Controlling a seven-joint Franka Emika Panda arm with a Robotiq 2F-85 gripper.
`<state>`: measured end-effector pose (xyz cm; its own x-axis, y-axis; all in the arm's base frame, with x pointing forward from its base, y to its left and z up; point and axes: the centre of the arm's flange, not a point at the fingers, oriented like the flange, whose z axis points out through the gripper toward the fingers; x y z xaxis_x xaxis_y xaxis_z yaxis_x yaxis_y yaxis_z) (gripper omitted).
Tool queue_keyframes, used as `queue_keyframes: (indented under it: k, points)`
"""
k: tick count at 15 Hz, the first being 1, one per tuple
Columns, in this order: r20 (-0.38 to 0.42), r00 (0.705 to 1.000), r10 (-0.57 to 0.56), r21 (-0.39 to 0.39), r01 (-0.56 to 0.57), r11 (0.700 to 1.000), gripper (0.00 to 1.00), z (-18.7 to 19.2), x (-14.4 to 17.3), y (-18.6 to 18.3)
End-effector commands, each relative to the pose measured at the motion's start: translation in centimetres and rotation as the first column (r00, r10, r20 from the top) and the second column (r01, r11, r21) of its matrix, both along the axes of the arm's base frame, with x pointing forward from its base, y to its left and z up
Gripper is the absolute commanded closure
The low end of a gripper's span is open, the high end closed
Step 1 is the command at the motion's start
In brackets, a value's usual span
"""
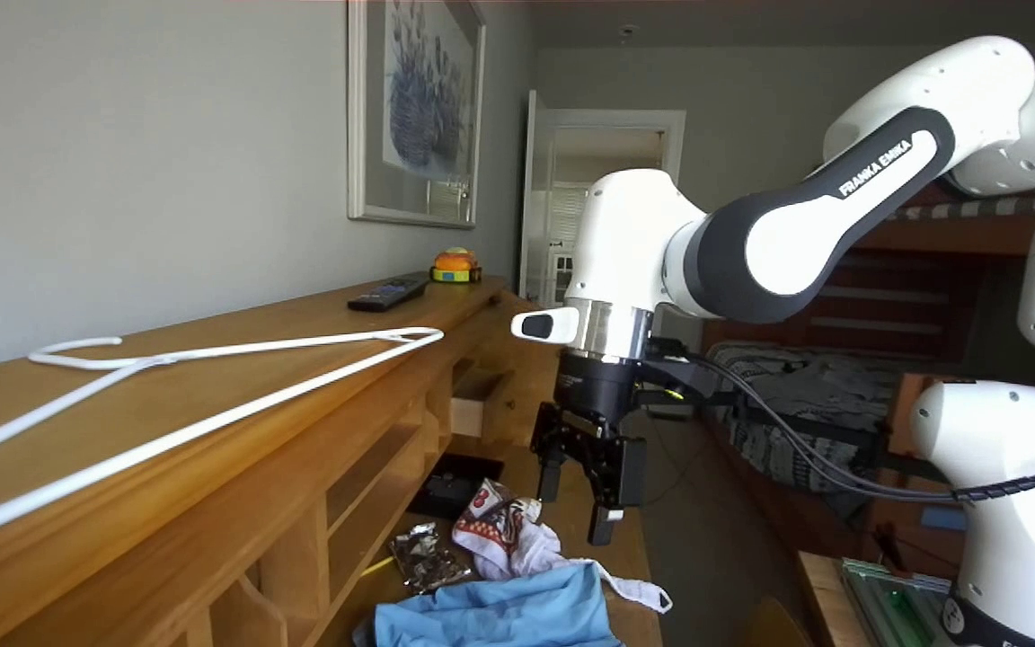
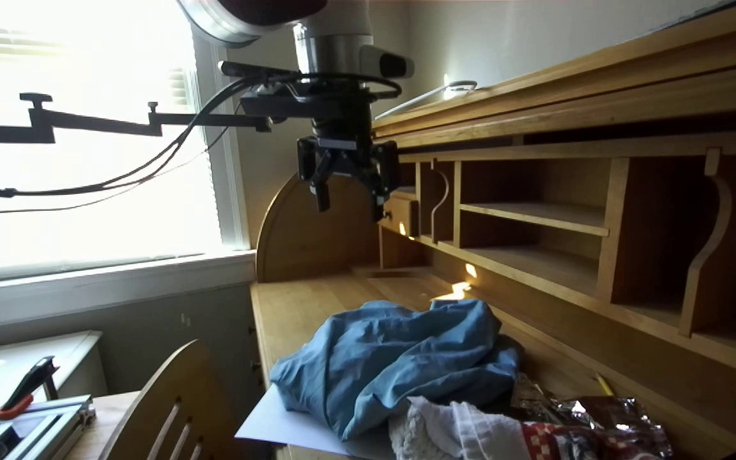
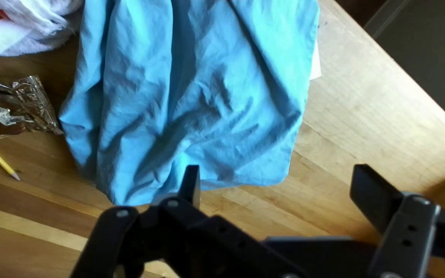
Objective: Fold the blue cloth
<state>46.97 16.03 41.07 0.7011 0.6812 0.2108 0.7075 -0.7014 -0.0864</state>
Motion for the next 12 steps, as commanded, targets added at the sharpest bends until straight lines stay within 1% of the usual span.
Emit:
queue_keyframes:
  k: [1, 5, 6, 8, 11, 12]
  points:
    - [-0.012, 1.0, -0.021, -0.114, 0.019, 0.993, 0.0, -1.8, 1.2, 0.8]
    - [-0.035, 0.998, -0.049, -0.162, 0.043, 0.986, 0.0, -4.6, 1.6, 2.1]
    - [-0.04, 0.998, -0.055, -0.165, 0.048, 0.985, 0.0, -5.1, 1.5, 2.4]
    - [-0.027, 0.996, -0.086, -0.162, 0.081, 0.984, 0.0, -6.0, 1.6, 3.0]
    - [0.048, 0.99, -0.13, -0.113, 0.135, 0.984, 0.0, -7.7, 2.3, 4.3]
    - [0.058, 0.99, -0.131, -0.088, 0.136, 0.987, 0.0, -8.4, 2.5, 4.6]
